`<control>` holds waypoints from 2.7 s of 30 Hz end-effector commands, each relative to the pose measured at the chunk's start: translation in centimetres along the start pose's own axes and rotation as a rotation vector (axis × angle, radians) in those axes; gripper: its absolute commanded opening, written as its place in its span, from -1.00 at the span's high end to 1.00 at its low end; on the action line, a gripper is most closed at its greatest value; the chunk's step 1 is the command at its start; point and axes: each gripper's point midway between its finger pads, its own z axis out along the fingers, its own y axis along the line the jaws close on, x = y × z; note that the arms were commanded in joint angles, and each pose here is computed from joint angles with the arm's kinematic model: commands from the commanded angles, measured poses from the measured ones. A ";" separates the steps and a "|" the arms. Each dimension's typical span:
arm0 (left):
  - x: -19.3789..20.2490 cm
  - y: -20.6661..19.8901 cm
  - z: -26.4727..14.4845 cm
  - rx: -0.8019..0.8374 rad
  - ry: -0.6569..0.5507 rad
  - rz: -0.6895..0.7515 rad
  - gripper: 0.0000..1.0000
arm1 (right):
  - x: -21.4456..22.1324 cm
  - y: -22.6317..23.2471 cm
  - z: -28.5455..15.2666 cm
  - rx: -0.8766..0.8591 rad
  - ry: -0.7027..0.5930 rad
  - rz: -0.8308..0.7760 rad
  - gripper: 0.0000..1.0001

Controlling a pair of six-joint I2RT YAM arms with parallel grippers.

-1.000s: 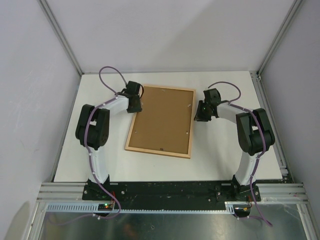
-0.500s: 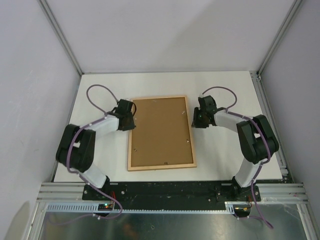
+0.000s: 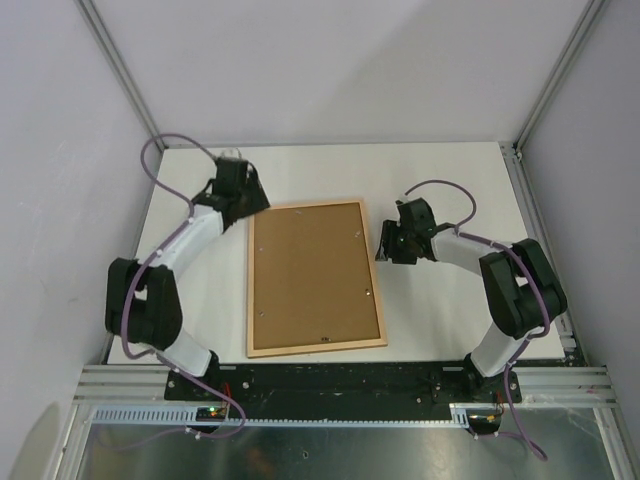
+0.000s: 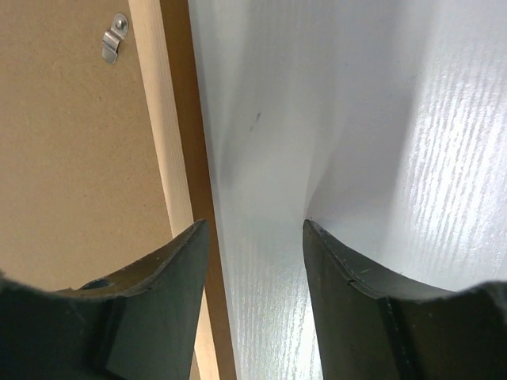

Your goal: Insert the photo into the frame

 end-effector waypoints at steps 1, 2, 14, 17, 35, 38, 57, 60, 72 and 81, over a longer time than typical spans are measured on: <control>-5.7 1.1 3.1 -0.077 -0.105 -0.031 -0.13 | -1.6 0.5 -0.9 -0.039 -0.054 0.018 -0.14; -5.8 1.5 4.2 -0.094 -0.096 -0.024 -0.12 | -1.7 0.5 -0.9 -0.041 -0.057 0.017 -0.15; -4.1 4.5 11.2 -0.187 0.000 -0.001 -0.07 | -1.8 0.5 -0.8 -0.040 -0.050 -0.004 -0.21; -3.5 4.6 11.6 -0.185 0.010 -0.005 -0.02 | -1.6 0.6 -0.8 -0.040 -0.046 -0.009 -0.21; -4.5 3.2 9.8 -0.105 -0.005 0.005 0.14 | -1.7 1.7 -2.5 -0.037 -0.072 -0.047 -0.22; -5.8 2.2 7.8 -0.060 -0.035 0.006 0.03 | -1.0 2.5 -3.2 -0.022 -0.074 -0.087 -0.26; 8.3 6.6 -2.8 -0.049 0.028 -0.217 -0.02 | 5.7 3.7 -4.0 0.061 -0.021 -0.271 -0.50; 9.7 6.3 -3.2 -0.030 0.036 -0.209 -0.01 | 6.2 3.5 -3.8 0.072 -0.011 -0.279 -0.49; 12.2 7.6 -2.7 -0.085 0.035 -0.207 0.12 | 7.0 2.7 -3.1 0.101 0.001 -0.280 -0.48; 12.9 9.0 -2.4 -0.139 0.025 -0.203 0.22 | 7.1 2.9 -2.3 0.087 0.006 -0.284 -0.48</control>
